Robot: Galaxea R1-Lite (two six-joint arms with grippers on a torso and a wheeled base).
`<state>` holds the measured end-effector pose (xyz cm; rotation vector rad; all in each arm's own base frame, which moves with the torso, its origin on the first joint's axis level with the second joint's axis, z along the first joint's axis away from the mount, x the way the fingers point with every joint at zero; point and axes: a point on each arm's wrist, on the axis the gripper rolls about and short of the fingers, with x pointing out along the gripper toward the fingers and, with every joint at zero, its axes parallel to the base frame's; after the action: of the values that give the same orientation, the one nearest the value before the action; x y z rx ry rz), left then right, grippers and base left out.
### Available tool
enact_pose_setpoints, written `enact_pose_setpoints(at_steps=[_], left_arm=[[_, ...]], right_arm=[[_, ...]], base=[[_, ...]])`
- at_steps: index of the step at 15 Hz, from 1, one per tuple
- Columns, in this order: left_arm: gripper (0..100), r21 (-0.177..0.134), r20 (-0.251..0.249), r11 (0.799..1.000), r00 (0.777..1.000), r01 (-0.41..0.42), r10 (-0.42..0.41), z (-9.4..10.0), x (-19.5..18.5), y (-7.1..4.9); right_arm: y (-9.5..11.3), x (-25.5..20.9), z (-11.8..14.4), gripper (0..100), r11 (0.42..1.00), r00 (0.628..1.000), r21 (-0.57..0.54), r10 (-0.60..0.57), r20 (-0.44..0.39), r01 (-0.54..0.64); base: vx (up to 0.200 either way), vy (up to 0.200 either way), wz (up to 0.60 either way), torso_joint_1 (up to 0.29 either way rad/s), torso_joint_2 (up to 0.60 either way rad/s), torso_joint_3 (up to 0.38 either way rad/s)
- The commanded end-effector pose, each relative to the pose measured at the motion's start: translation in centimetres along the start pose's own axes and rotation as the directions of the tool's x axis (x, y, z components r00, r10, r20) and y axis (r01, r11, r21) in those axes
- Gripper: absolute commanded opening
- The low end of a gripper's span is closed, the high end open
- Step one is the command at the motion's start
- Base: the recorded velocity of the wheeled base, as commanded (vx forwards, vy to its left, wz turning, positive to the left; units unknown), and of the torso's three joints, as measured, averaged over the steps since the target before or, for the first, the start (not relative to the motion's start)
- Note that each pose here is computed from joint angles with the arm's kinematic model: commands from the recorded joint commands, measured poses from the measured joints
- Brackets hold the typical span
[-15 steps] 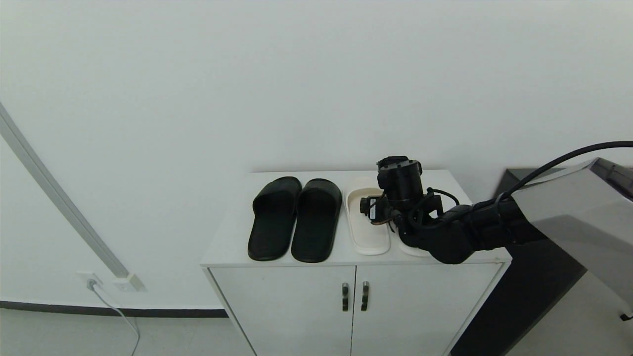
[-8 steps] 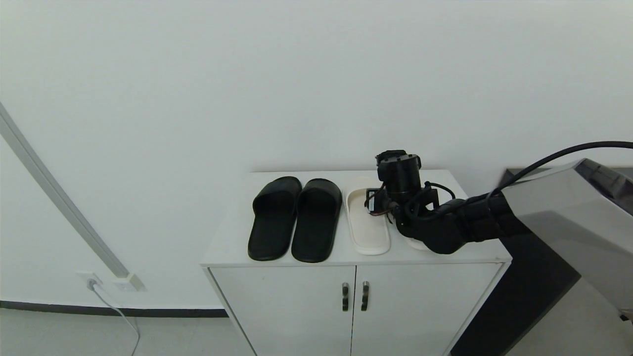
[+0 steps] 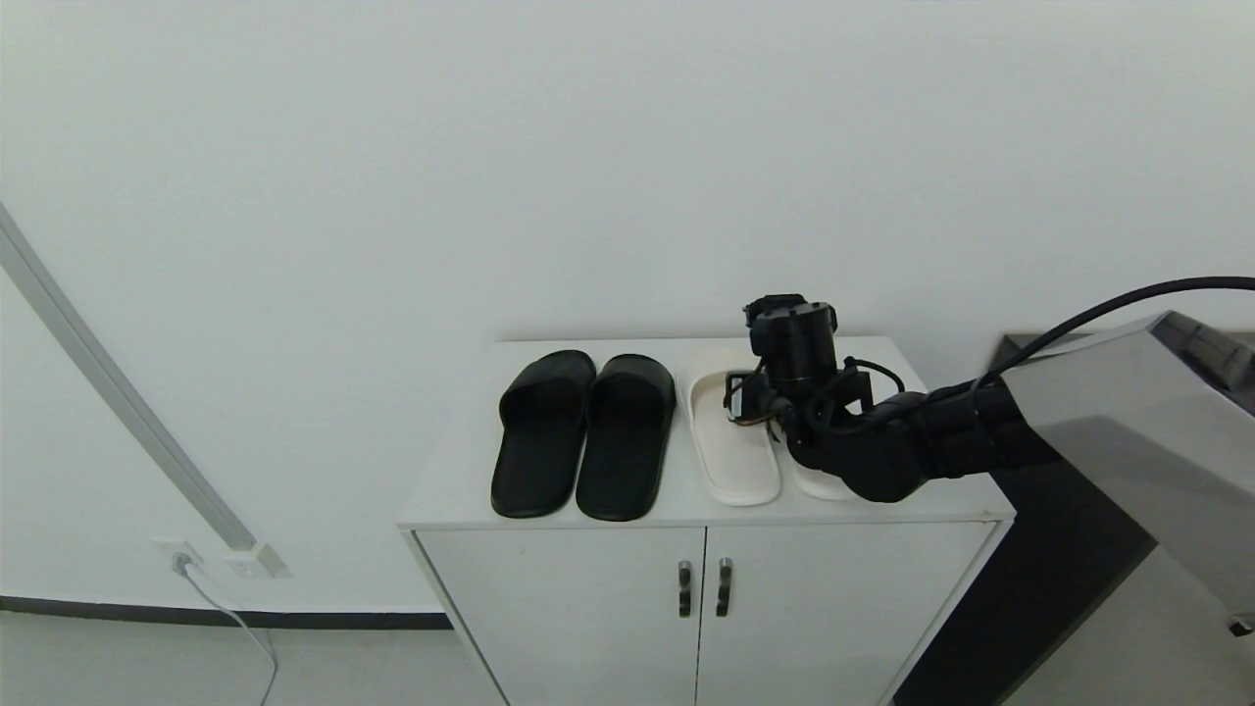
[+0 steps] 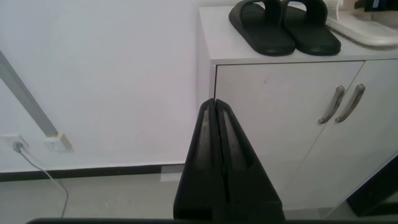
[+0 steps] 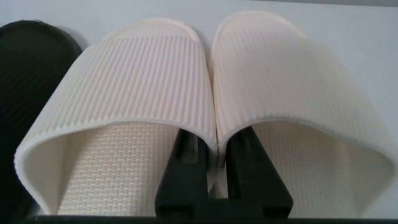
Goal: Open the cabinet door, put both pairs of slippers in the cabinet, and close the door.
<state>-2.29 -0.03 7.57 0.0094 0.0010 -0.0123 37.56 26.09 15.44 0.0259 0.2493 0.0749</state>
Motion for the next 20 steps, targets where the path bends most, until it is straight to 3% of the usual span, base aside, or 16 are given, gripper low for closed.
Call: enact_pose_setpoints(at_steps=[1,5,6,7,11,15,20], left_arm=[[0,0.000,-0.002,1.000,1.000,0.000,0.000,0.0,0.0,0.0],[0,0.001,-0.002,1.000,1.000,0.000,0.000,0.0,0.0,0.0],[0,0.003,-0.002,1.000,1.000,0.000,0.000,0.0,0.0,0.0],[0,0.001,-0.002,1.000,1.000,0.000,0.000,0.0,0.0,0.0],[0,0.003,-0.002,1.000,1.000,0.000,0.000,0.0,0.0,0.0],[0,0.001,-0.002,1.000,1.000,0.000,0.000,0.0,0.0,0.0],[0,0.001,-0.002,1.000,1.000,0.000,0.000,0.0,0.0,0.0]], right_arm=[[-1.0,-3.0,2.3,0,0.999,0.999,0.013,0.036,0.028,-0.036],[-3.5,-9.6,3.6,0,0.989,0.989,0.001,0.149,0.007,-0.149],[-4.7,-14.1,2.1,0,0.948,0.947,-0.023,0.314,-0.064,-0.316],[-5.6,-16.5,1.3,0,0.913,0.911,-0.044,0.401,-0.098,-0.406],[-8.2,-22.1,-0.6,0,0.862,0.865,-0.090,0.487,-0.124,-0.498],[-7.5,-21.8,-0.4,0,0.846,0.850,-0.083,0.523,-0.058,-0.526],[-7.0,-21.0,-1.2,0,0.848,0.852,-0.089,0.516,-0.090,-0.523]], base=[[0.000,0.000,0.00,0.000,0.00,0.000],[0.000,0.000,0.00,0.000,0.00,0.000],[0.000,0.000,0.00,0.000,0.00,0.000],[0.000,0.000,0.00,0.000,0.00,0.000],[0.000,0.000,0.00,0.000,0.00,0.000],[-0.050,0.000,0.00,-0.001,0.00,0.002],[-0.200,0.000,0.00,0.007,0.00,0.001]])
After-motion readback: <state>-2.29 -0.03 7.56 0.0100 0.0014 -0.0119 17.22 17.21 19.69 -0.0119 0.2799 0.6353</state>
